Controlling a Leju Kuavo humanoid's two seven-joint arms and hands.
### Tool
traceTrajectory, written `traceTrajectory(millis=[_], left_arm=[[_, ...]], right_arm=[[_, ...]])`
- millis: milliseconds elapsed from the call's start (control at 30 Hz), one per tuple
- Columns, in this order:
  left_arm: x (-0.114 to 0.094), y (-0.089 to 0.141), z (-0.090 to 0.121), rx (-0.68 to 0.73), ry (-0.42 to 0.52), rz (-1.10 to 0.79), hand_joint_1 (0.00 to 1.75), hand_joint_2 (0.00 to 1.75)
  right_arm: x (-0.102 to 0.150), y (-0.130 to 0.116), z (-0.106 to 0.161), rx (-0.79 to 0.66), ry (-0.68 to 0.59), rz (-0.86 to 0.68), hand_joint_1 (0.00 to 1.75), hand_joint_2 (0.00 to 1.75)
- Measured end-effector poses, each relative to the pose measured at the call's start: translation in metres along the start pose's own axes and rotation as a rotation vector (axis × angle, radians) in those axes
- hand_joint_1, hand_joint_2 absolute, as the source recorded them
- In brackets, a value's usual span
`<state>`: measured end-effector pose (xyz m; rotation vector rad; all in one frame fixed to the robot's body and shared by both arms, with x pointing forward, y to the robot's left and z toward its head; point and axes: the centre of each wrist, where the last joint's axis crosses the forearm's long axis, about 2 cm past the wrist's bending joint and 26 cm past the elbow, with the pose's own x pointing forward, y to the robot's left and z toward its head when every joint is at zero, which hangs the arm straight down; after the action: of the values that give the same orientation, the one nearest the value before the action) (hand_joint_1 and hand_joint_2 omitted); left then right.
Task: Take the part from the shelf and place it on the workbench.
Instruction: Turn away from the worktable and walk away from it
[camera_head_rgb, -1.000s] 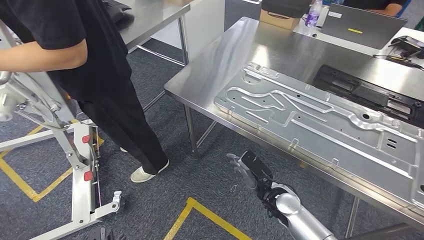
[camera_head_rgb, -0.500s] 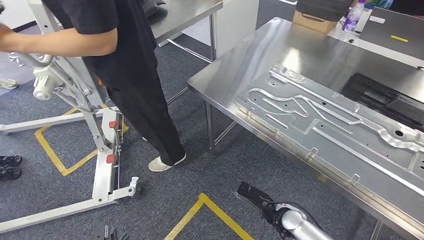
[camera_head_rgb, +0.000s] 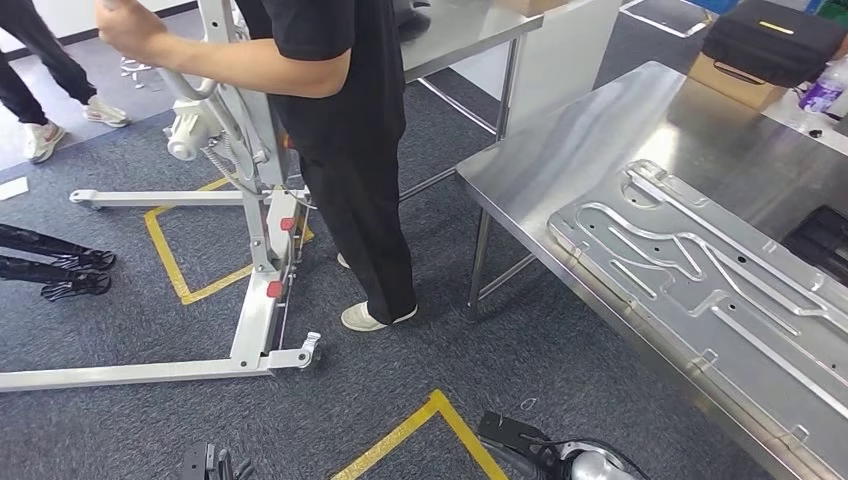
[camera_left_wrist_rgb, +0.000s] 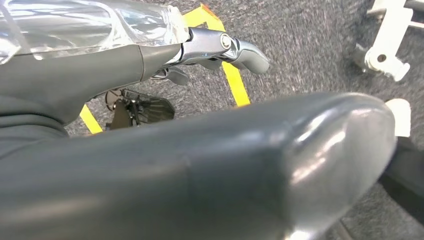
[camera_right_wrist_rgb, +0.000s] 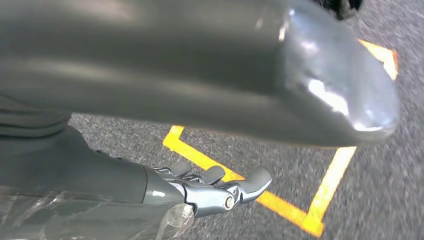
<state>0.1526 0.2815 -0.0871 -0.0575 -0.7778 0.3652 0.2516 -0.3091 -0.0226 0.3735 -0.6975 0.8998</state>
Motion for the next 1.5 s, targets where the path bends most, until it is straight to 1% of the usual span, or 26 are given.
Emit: traceTrajectory(millis=[133, 267, 333, 433, 500, 733, 933, 1067, 1200, 1500], left_arm=[[0.004, -0.002, -0.002, -0.007, 0.0, -0.008, 0.0, 0.0], [0.007, -0.004, -0.004, -0.013, 0.016, -0.023, 0.0, 0.0], [0.011, -0.006, -0.006, -0.016, 0.017, -0.03, 0.0, 0.0], [0.012, -0.008, -0.006, -0.02, 0.021, -0.036, 0.0, 0.0], [0.011, -0.008, -0.006, -0.021, 0.023, -0.038, 0.0, 0.0], [0.013, -0.01, -0.007, -0.021, 0.018, -0.038, 0.0, 0.0], [0.011, -0.013, -0.006, -0.018, 0.022, -0.035, 0.0, 0.0], [0.01, -0.013, -0.006, -0.015, 0.024, -0.035, 0.0, 0.0], [0.011, -0.013, -0.006, -0.009, 0.024, -0.034, 0.0, 0.0], [0.005, -0.012, -0.003, 0.004, 0.037, -0.022, 0.0, 0.0]], right_arm=[[-0.013, 0.004, 0.001, 0.043, 0.07, -0.012, 0.0, 0.0], [-0.024, 0.014, -0.001, 0.083, 0.225, 0.035, 0.0, 0.0], [-0.035, 0.021, 0.0, 0.101, 0.295, 0.04, 0.0, 0.0], [-0.054, 0.036, 0.002, 0.129, 0.362, 0.003, 0.0, 0.0], [-0.062, 0.044, 0.002, 0.142, 0.385, -0.019, 0.0, 0.0], [-0.076, 0.059, 0.003, 0.161, 0.465, -0.065, 0.0, 0.0], [-0.096, 0.096, 0.0, 0.155, 0.5, -0.126, 0.0, 0.0], [-0.101, 0.113, -0.003, 0.148, 0.527, -0.15, 0.0, 0.0], [-0.101, 0.123, -0.006, 0.093, 0.562, -0.169, 0.0, 0.0], [-0.102, 0.133, -0.01, -0.027, 0.606, -0.179, 0.0, 0.0]])
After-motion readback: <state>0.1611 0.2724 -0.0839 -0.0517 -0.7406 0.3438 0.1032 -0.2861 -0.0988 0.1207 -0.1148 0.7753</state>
